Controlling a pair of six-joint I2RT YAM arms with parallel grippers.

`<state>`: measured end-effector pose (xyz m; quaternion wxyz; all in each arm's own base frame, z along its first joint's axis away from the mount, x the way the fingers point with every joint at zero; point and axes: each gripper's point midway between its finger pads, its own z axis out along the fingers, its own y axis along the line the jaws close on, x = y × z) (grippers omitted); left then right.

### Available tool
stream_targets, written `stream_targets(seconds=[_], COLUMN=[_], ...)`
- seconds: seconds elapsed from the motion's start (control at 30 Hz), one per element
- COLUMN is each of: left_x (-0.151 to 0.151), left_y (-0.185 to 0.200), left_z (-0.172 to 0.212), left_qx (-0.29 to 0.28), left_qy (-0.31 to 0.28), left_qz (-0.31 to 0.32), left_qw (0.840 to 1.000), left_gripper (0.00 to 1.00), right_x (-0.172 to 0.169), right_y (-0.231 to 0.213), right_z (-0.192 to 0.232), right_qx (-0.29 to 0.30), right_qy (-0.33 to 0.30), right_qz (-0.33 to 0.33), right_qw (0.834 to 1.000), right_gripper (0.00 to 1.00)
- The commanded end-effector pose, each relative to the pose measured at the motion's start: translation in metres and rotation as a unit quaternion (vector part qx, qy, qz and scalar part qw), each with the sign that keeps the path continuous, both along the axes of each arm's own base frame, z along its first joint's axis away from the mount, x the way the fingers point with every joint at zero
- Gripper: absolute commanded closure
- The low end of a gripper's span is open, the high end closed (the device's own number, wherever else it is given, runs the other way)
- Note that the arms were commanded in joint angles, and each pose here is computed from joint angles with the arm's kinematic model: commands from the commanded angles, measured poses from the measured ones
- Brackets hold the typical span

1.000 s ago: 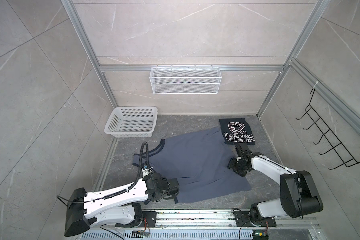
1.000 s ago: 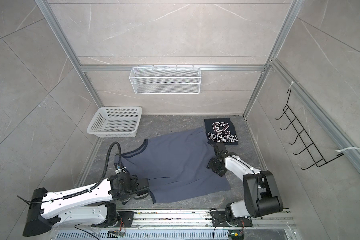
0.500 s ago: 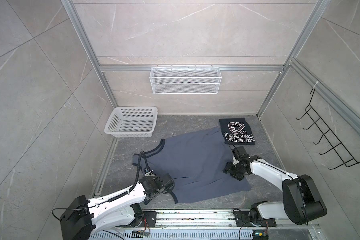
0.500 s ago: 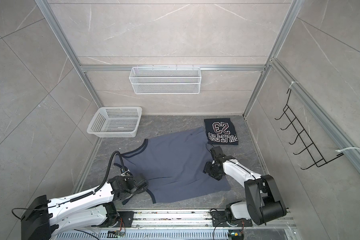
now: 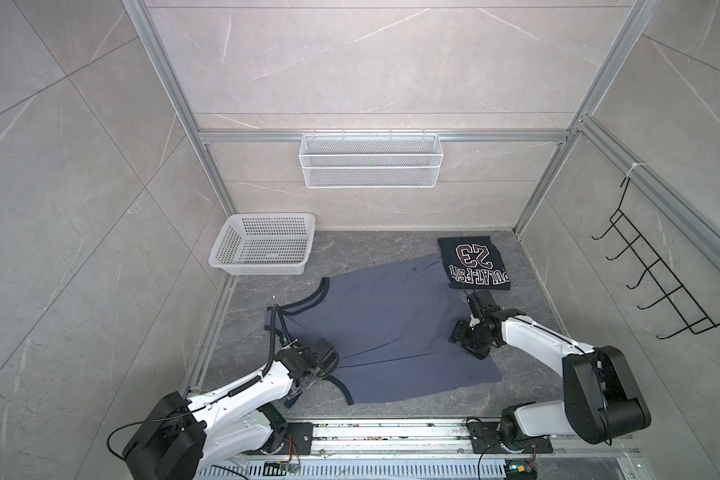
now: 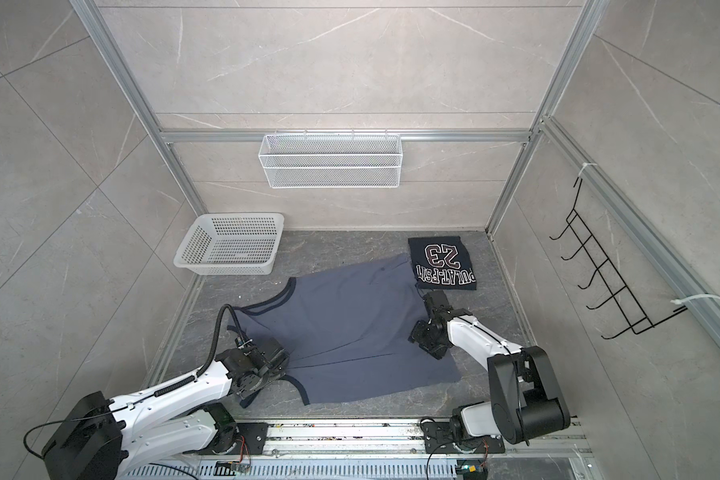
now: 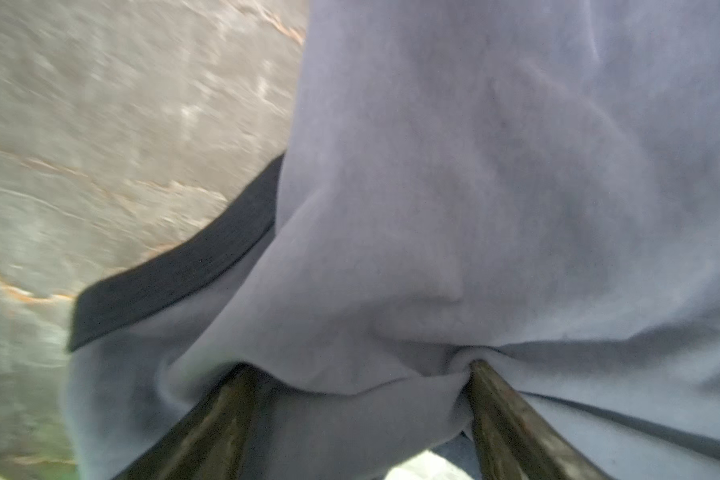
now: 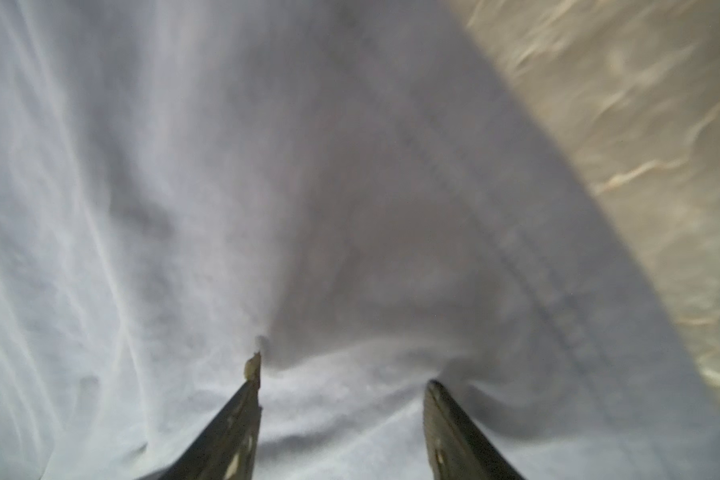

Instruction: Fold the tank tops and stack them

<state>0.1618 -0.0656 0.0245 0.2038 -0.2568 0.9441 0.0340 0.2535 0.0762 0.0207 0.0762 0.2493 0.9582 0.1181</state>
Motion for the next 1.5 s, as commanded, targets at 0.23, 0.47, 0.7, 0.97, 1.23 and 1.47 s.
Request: stream_targets(seconds=[0.23,0.47,0.7,0.97,1.23,1.47], left_x=[0.015,-0.012,-0.012,-0.019,-0.025,0.001], left_y=[-0.037,-0.003,0.001,-0.008,0.014,0.033], left_z=[0.067,0.044,0.027,-0.002,-0.005,0.037], left_qx=[-0.065,-0.051,-0.067,-0.065,-0.002,0.152], left_qy=[-0.067,-0.048,-0.052,0.006,0.024,0.021], left_qz=[-0.095,-0.001,0.047,0.047,0.048,0.032], left_qw=[0.991,0.998,0.995,0.997,0.999,0.988], left_gripper=[0.07,0.07,0.09,0.09,0.08,0.09], right_x=[-0.002,-0.001,-0.003,0.002,0.004,0.001], right_y=[-0.032,-0.038,-0.056,-0.069,-0.081,-0.085], right_z=[-0.008,-0.008,-0.021,-0.022,-0.02,-0.02], right_qx=[-0.076,-0.087,-0.038,-0.018,-0.022,-0.019], right_qy=[0.03,0.029,0.049,0.042,0.042,0.041], right_qz=[-0.005,-0.006,-0.043,-0.064,-0.075,-0.081], right_qw=[0.997,0.996,0.997,0.997,0.996,0.996], right_gripper=[0.35,0.35,0.35,0.35,0.35,0.35])
